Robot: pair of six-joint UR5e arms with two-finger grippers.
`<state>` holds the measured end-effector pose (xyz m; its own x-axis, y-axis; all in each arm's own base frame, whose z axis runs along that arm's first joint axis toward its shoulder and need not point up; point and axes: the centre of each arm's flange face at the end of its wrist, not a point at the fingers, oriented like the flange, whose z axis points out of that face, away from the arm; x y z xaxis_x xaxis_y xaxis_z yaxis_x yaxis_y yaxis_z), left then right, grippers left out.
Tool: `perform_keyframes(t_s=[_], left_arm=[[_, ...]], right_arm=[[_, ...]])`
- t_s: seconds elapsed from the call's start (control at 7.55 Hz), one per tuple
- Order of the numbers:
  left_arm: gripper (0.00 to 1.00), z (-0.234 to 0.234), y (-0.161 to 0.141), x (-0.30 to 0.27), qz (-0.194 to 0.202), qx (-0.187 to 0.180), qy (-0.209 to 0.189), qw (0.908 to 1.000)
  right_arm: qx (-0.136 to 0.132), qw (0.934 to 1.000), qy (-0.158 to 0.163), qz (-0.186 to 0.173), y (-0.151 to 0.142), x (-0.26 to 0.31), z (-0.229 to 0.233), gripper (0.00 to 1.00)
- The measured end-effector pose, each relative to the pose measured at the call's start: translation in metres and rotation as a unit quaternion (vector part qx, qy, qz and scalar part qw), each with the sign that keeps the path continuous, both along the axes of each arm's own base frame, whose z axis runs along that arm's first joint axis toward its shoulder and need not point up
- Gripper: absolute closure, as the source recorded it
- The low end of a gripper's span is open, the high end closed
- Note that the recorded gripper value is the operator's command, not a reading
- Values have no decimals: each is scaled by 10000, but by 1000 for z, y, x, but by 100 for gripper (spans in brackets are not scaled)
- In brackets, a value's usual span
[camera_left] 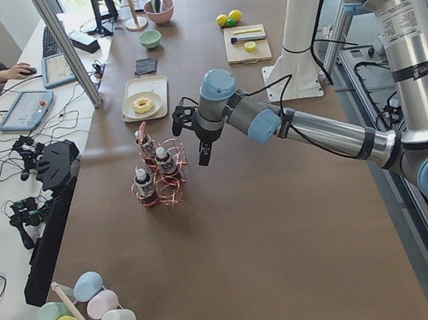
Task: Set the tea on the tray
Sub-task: 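Lower the left gripper onto the nearest tea bottle in the copper rack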
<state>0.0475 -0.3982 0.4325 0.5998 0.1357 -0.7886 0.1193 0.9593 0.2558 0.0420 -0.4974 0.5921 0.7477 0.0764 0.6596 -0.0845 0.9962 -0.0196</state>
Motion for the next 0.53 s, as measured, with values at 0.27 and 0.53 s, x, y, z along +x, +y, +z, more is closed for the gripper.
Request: perform_keyframes(t_s=[0.27, 0.53], left_arm=[[2, -25, -6, 19, -219, 248, -46, 9994], [2, -46, -22, 54, -346, 464, -162, 9982]], right_arm=[[-22, 10000, -8, -4, 1, 0, 2, 0], [-48, 10000, -15, -2, 2, 0, 4, 0]])
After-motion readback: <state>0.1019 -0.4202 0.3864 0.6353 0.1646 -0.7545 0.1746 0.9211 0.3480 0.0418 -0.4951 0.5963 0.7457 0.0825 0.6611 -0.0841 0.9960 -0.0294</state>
